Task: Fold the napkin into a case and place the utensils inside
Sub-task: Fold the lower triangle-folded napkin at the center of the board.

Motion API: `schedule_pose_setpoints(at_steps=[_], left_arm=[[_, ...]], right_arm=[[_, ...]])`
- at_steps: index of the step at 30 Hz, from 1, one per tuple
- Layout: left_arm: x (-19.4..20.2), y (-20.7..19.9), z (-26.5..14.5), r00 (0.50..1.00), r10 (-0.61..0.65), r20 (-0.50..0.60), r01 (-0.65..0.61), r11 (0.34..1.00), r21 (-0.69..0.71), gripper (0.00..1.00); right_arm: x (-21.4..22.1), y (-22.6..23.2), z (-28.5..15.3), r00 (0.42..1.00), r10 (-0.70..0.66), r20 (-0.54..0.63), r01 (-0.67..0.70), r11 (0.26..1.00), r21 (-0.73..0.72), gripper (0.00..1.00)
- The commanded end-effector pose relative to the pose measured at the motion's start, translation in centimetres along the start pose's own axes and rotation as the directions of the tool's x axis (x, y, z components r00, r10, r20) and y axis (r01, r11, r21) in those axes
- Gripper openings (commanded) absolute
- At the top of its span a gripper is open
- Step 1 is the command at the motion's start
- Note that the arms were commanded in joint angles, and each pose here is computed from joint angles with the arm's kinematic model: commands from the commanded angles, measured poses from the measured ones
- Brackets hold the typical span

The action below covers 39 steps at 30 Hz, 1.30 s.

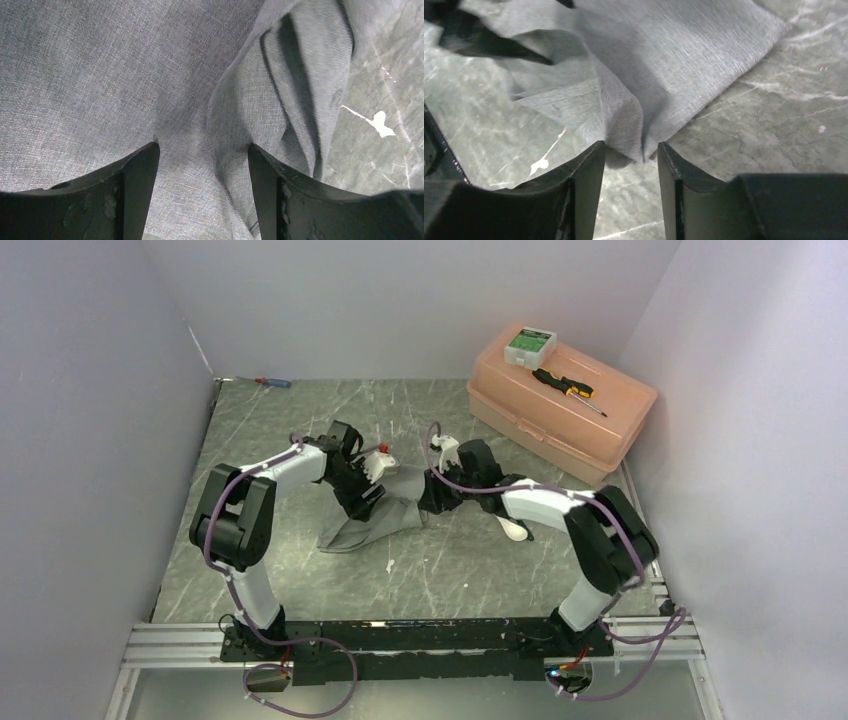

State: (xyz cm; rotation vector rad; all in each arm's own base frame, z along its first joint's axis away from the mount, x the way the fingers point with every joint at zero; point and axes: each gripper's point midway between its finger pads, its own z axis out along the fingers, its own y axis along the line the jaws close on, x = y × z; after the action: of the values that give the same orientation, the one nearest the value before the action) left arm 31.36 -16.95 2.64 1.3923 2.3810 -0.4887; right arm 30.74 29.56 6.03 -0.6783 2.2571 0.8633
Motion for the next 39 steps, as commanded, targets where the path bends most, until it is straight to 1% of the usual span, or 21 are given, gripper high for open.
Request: schedule_pose_setpoints(at_steps=[1, 3, 5, 7, 9, 11, 13, 15, 18, 19, 22, 24, 27, 28, 33, 36, 39], left_arm=[[-1.8, 0.0, -0.3, 0.999, -0.014, 0.041, 0.014, 1.000, 0.013, 0.71], [-1.8, 0.0, -0.3, 0.999, -0.030, 0.036, 0.029, 0.999, 0.029, 0.72], [-1.8, 0.0, -0.2, 0.999, -0.039, 0.032, 0.037, 0.998, 0.043, 0.72], [-1.8, 0.2, -0.2, 0.999, -0.043, 0.030, 0.042, 0.998, 0.047, 0.72], [-1.6, 0.3, 0.0, 0.998, -0.053, 0.021, 0.051, 0.997, 0.055, 0.71], [-1.5, 0.4, 0.1, 0.998, -0.066, 0.012, 0.066, 0.996, 0.065, 0.71], [-1.6, 0.5, 0.1, 0.997, -0.078, 0.012, 0.077, 0.995, 0.070, 0.71], [-1.6, 0.6, -0.1, 0.996, -0.091, 0.020, 0.089, 0.993, 0.076, 0.71], [-1.7, 0.5, -0.2, 0.994, -0.109, 0.026, 0.106, 0.990, 0.090, 0.72], [-1.7, 0.5, -0.4, 0.993, -0.115, 0.028, 0.112, 0.989, 0.096, 0.72], [-2.0, 0.4, -0.6, 0.992, -0.121, 0.039, 0.117, 0.988, 0.101, 0.72], [-2.0, 0.4, -0.7, 0.991, -0.124, 0.039, 0.120, 0.987, 0.106, 0.72], [-1.9, 0.4, -0.7, 0.991, -0.131, 0.033, 0.127, 0.986, 0.111, 0.72], [-1.8, 0.4, -0.8, 0.991, -0.133, 0.033, 0.129, 0.985, 0.112, 0.72], [-1.7, 0.9, -1.2, 0.989, -0.143, 0.036, 0.138, 0.985, 0.106, 0.72], [-1.5, 1.2, -1.5, 0.990, -0.140, 0.033, 0.137, 0.986, 0.096, 0.72], [-1.2, 1.5, -1.7, 0.990, -0.139, 0.029, 0.136, 0.987, 0.090, 0.72]], right_arm=[[-4.5, 3.2, -3.3, 0.969, -0.135, 0.207, 0.152, 0.986, -0.067, 0.49], [-4.9, 4.3, -4.3, 0.953, -0.164, 0.254, 0.190, 0.979, -0.080, 0.50], [-4.8, 5.1, -4.6, 0.939, -0.202, 0.280, 0.226, 0.972, -0.058, 0.50], [-4.2, 5.7, -4.2, 0.930, -0.253, 0.266, 0.271, 0.962, -0.033, 0.51], [-3.4, 7.2, -3.7, 0.914, -0.327, 0.239, 0.348, 0.936, -0.052, 0.52], [-2.4, 9.0, -3.3, 0.858, -0.458, 0.234, 0.485, 0.871, -0.074, 0.53], [-1.5, 10.5, -3.1, 0.775, -0.584, 0.242, 0.617, 0.782, -0.092, 0.54], [-1.0, 11.1, -2.9, 0.715, -0.660, 0.230, 0.695, 0.705, -0.141, 0.54], [-0.9, 11.8, -2.1, 0.637, -0.737, 0.225, 0.770, 0.603, -0.207, 0.54], [-0.7, 11.8, -1.7, 0.619, -0.754, 0.218, 0.784, 0.577, -0.228, 0.54], [-0.7, 11.0, 0.2, 0.595, -0.784, 0.177, 0.799, 0.553, -0.236, 0.53], [-1.1, 10.9, 1.1, 0.583, -0.792, 0.181, 0.807, 0.541, -0.236, 0.53], [-1.3, 11.4, 2.3, 0.566, -0.802, 0.190, 0.816, 0.512, -0.269, 0.53], [-0.9, 11.4, 2.6, 0.562, -0.808, 0.177, 0.814, 0.502, -0.291, 0.53], [-0.4, 12.9, 3.3, 0.534, -0.822, 0.198, 0.820, 0.445, -0.361, 0.52], [0.8, 13.8, 3.3, 0.518, -0.831, 0.204, 0.814, 0.405, -0.416, 0.51], [2.1, 14.2, 3.3, 0.517, -0.834, 0.194, 0.797, 0.386, -0.464, 0.49]])
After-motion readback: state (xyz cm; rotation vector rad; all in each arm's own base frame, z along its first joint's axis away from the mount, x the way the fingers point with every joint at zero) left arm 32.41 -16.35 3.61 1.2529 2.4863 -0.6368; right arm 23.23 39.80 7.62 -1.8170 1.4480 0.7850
